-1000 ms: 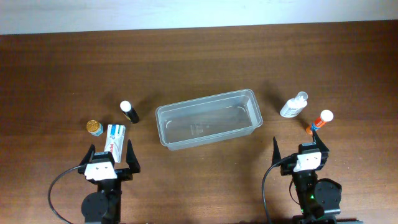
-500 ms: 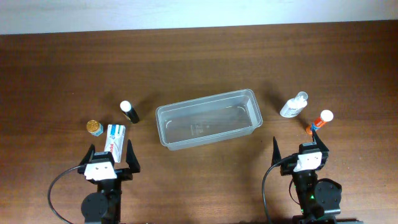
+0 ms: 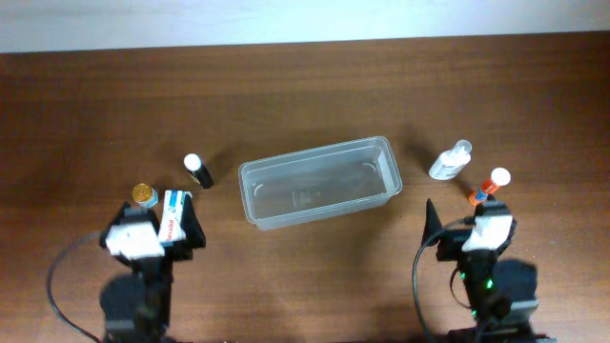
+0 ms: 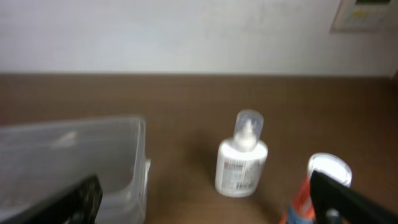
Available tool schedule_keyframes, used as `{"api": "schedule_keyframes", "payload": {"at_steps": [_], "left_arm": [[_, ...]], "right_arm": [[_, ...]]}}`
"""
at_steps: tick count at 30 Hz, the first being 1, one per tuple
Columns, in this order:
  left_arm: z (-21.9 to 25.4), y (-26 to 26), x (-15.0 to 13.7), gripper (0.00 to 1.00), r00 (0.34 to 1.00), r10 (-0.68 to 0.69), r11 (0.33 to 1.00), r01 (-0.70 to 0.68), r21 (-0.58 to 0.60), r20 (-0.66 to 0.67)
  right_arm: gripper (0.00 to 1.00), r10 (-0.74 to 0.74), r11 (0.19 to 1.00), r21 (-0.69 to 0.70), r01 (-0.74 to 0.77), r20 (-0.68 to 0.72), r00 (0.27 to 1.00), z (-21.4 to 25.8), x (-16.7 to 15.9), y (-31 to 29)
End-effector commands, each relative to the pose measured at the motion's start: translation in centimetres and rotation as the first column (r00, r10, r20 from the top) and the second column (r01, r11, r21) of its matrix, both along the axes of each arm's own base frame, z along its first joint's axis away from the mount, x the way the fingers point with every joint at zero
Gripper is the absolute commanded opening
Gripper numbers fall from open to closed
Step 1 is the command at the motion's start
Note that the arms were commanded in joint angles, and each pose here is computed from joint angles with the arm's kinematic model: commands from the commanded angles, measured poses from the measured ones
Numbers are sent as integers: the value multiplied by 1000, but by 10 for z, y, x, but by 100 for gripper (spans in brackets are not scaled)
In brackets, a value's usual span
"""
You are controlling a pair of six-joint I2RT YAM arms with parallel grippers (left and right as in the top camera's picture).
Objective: Pack container
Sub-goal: 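Reach right gripper to the white squeeze bottle and grasp it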
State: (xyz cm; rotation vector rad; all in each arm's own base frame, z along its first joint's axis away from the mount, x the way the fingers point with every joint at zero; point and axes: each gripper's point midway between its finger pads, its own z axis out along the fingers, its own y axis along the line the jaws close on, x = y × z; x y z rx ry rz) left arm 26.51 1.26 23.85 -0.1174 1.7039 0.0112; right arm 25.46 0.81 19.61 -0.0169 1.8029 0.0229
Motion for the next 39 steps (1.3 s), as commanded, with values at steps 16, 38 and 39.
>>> {"api": "schedule_keyframes", "payload": {"at_steps": [16, 38, 39], "left_arm": [[-46, -30, 116, 99, 633, -167, 986, 86, -146, -756], [-66, -31, 118, 99, 586, -172, 985, 80, -155, -792], [-66, -31, 118, 99, 586, -172, 985, 80, -155, -792]], "right_arm": [[98, -64, 998, -43, 48, -725, 685, 68, 97, -13], [79, -27, 990, 23, 141, -940, 340, -93, 144, -46], [76, -27, 990, 23, 141, -939, 343, -93, 144, -46]]}}
